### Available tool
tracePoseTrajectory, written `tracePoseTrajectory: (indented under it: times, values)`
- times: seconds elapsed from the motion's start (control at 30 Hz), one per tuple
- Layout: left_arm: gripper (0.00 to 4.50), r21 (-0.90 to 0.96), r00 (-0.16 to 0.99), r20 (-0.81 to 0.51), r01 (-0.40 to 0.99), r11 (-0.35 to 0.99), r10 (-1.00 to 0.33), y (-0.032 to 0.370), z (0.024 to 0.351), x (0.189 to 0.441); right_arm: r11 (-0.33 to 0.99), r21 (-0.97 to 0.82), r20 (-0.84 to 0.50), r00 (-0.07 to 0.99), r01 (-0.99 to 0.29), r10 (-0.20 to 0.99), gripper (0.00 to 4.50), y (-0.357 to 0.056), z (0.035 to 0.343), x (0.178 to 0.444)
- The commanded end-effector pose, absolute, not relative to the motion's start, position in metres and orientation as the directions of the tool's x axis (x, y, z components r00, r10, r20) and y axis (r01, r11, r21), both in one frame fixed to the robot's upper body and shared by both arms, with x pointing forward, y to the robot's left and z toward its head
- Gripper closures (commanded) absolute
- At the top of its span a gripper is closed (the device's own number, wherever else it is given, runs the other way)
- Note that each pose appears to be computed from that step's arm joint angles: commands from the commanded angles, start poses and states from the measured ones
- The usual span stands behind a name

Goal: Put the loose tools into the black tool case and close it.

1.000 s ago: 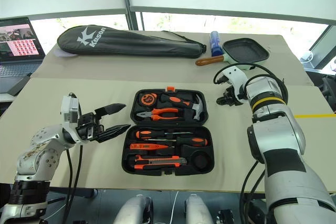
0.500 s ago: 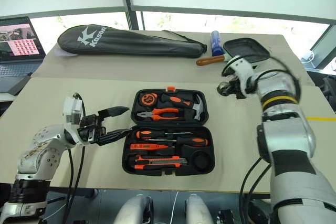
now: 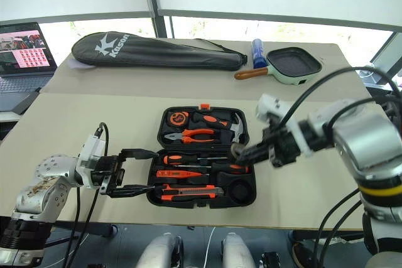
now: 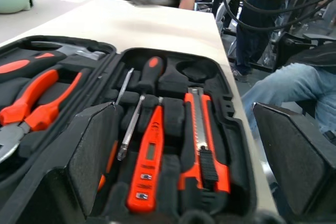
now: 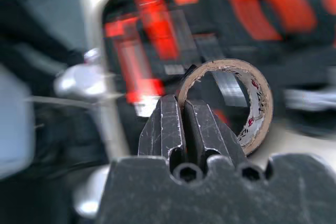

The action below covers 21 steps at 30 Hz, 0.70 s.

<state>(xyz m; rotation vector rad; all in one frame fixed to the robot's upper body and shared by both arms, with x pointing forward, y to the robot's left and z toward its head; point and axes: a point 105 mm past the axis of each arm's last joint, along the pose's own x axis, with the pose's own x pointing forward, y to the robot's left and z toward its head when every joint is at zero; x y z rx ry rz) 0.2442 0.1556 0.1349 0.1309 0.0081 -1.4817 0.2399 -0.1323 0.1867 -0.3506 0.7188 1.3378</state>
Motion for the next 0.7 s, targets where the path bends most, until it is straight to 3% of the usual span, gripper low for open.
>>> tracePoseTrajectory:
  times: [0.03, 0.3, 0.7]
  values:
    - [0.00, 0.115, 0.040, -0.100, 0.993, 0.028, -0.994, 0.150, 0.139, 0.237, 0.279, 0.119, -0.681, 0.126, -0.953, 0.721, 4.45, -0.129, 0.170, 0.231]
    - [0.00, 0.105, 0.035, -0.100, 0.994, 0.024, -0.994, 0.144, 0.139, 0.234, 0.344, 0.064, -0.744, 0.185, -0.937, 0.642, 4.45, -0.138, 0.135, 0.227]
    - [0.00, 0.116, 0.070, -0.103, 0.992, 0.058, -0.992, 0.147, 0.141, 0.239, 0.307, 0.160, -0.766, 0.078, -0.938, 0.638, 4.45, -0.132, 0.122, 0.213]
